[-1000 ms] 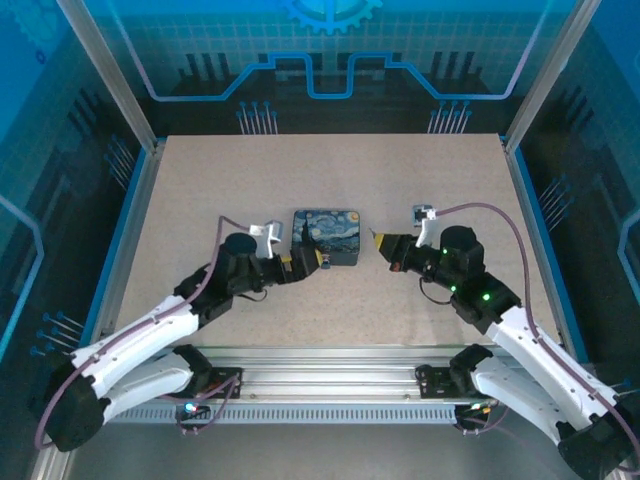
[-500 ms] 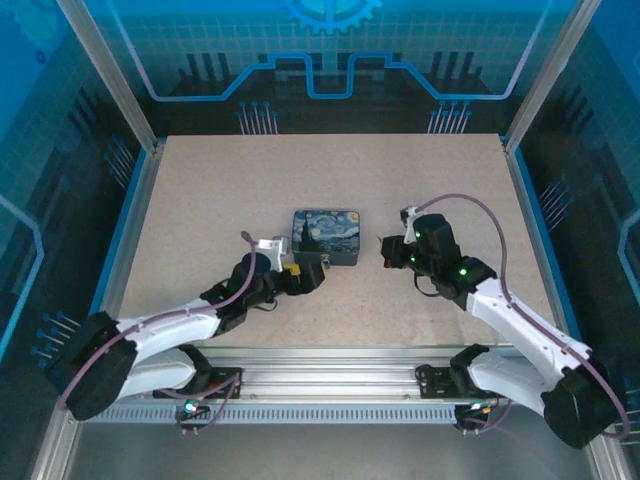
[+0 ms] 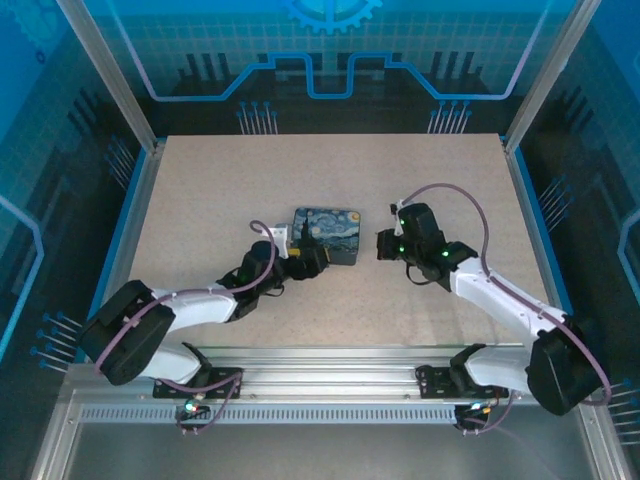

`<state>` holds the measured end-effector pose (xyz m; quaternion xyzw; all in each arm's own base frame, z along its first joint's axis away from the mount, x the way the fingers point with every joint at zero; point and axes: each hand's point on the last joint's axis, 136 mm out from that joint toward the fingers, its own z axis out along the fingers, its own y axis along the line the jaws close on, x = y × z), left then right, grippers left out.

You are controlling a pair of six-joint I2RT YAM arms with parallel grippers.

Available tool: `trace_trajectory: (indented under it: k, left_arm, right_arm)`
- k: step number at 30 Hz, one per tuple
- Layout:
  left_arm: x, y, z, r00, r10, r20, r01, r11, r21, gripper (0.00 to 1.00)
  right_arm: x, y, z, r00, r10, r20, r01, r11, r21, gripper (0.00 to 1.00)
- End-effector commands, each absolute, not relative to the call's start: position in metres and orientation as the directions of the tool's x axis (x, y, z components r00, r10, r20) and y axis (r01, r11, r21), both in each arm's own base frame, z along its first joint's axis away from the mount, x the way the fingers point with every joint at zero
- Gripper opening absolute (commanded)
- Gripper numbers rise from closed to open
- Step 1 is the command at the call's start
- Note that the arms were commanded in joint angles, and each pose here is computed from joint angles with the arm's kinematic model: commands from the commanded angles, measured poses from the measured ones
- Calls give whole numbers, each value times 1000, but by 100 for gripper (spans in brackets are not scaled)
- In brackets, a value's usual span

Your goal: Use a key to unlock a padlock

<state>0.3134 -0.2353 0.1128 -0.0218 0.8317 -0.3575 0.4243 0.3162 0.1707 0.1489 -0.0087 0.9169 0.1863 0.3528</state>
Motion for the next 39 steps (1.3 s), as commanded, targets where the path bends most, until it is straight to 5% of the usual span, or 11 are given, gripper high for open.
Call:
trace_trajectory:
  k: [1, 9, 20, 31, 39]
  left_arm:
    - [319, -243, 132, -603, -334, -725, 335, 718, -610, 99]
    - [298, -252, 111, -661, -311, -683, 338, 689, -641, 99]
    - [303, -271, 88, -583, -262, -769, 393, 738, -549, 99]
    - [315, -280, 62, -563, -231, -793, 387, 775, -500, 99]
    - [308, -308, 61, -593, -184, -784, 487, 693, -532, 97]
  right_arm:
    - [334, 166, 158, -727, 106, -678, -138, 946, 295, 0]
    - [374, 170, 163, -731, 61, -679, -134, 964, 230, 0]
    - [417, 176, 134, -769, 36, -639, -85, 984, 158, 0]
    - [429, 183, 104, -805, 31, -592, -70, 987, 146, 0]
    - [427, 200, 84, -837, 6, -548, -108, 978, 176, 0]
